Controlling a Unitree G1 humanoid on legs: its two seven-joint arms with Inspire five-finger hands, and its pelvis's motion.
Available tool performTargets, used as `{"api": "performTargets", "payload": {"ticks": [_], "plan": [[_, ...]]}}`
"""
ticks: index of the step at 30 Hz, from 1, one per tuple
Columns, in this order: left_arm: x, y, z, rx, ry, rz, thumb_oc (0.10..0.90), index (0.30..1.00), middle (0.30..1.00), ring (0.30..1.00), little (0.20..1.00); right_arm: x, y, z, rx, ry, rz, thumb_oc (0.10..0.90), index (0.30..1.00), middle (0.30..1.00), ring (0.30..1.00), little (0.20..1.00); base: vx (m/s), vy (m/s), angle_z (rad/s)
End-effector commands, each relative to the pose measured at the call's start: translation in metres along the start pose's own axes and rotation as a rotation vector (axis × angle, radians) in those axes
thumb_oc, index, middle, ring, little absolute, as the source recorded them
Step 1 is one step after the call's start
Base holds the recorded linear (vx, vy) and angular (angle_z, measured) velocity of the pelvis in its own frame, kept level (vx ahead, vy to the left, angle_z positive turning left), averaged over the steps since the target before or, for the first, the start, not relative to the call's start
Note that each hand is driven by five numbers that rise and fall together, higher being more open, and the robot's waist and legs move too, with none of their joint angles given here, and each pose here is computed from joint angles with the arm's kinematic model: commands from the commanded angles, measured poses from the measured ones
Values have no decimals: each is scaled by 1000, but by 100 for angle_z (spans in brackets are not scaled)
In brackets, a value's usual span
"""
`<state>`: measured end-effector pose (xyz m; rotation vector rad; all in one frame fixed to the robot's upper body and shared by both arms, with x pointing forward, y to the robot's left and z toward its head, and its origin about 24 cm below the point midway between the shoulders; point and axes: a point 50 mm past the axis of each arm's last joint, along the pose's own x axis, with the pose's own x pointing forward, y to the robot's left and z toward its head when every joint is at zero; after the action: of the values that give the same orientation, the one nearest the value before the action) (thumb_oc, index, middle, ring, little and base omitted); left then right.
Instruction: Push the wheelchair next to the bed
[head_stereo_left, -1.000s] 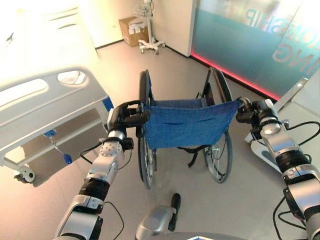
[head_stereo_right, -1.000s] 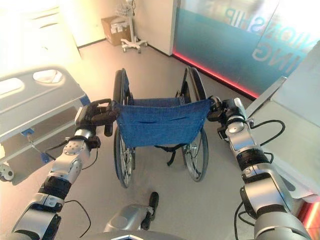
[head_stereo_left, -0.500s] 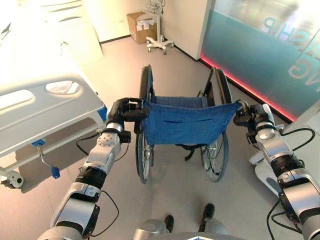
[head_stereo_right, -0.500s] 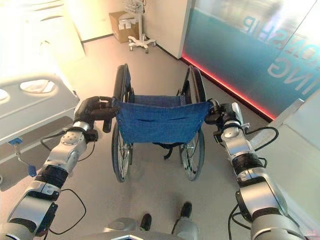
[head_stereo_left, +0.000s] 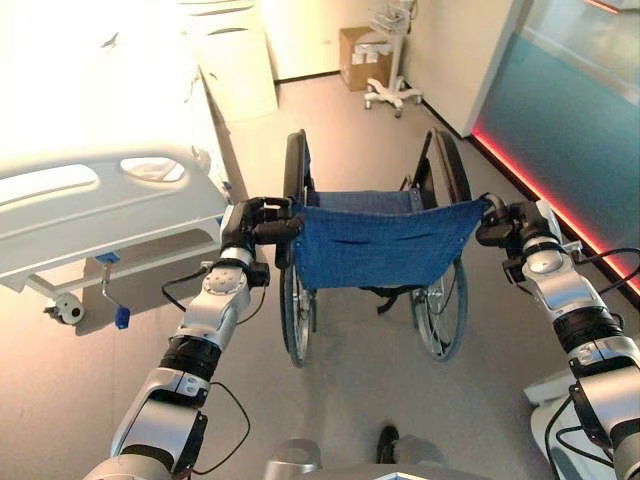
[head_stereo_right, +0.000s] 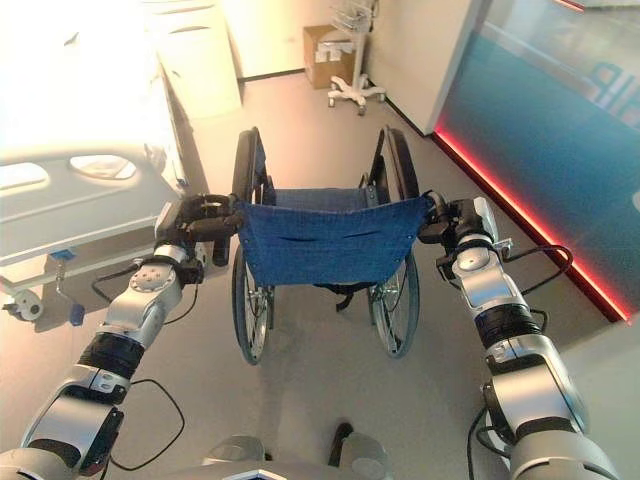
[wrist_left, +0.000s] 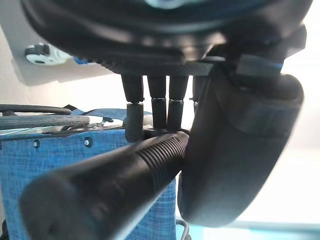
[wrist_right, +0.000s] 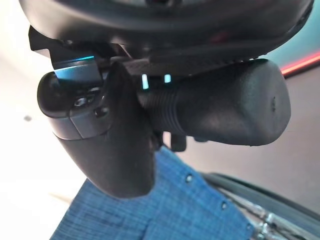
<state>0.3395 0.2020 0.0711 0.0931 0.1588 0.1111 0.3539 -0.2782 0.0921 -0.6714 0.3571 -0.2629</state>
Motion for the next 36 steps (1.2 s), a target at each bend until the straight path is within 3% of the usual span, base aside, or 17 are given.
{"api": "performTargets", "payload": {"ticks": [1, 5, 10, 15, 21, 36], "plan": [[-7, -30, -23, 113, 43, -110, 400, 300, 300, 300, 300, -6, 12, 27, -125, -214, 98, 400, 300, 300, 300, 300, 301, -140, 38], [-9, -30, -25, 86, 38, -97, 400, 300, 300, 300, 300, -6, 21, 35, -155, -234, 101, 400, 300, 300, 300, 300, 447, -58, 20], [-10, -24, -25, 76, 34, -86, 400, 300, 300, 300, 300, -1, 9, 41, -163, -230, 111, 400, 300, 300, 300, 300, 479, -8, -26], [-16, -5, -37, 113, 74, -58, 400, 300, 300, 300, 300, -5, 26, 25, -141, -212, 190, 400, 300, 300, 300, 300, 493, 60, -75], [-14, -4, -31, 145, 66, -77, 400, 300, 300, 300, 300, -8, 31, 11, -110, -190, 187, 400, 300, 300, 300, 300, 380, 19, -3], [-6, -19, -22, 96, 62, -103, 400, 300, 300, 300, 300, -6, 18, 25, -135, -193, 164, 400, 300, 300, 300, 300, 399, -327, 56]]}}
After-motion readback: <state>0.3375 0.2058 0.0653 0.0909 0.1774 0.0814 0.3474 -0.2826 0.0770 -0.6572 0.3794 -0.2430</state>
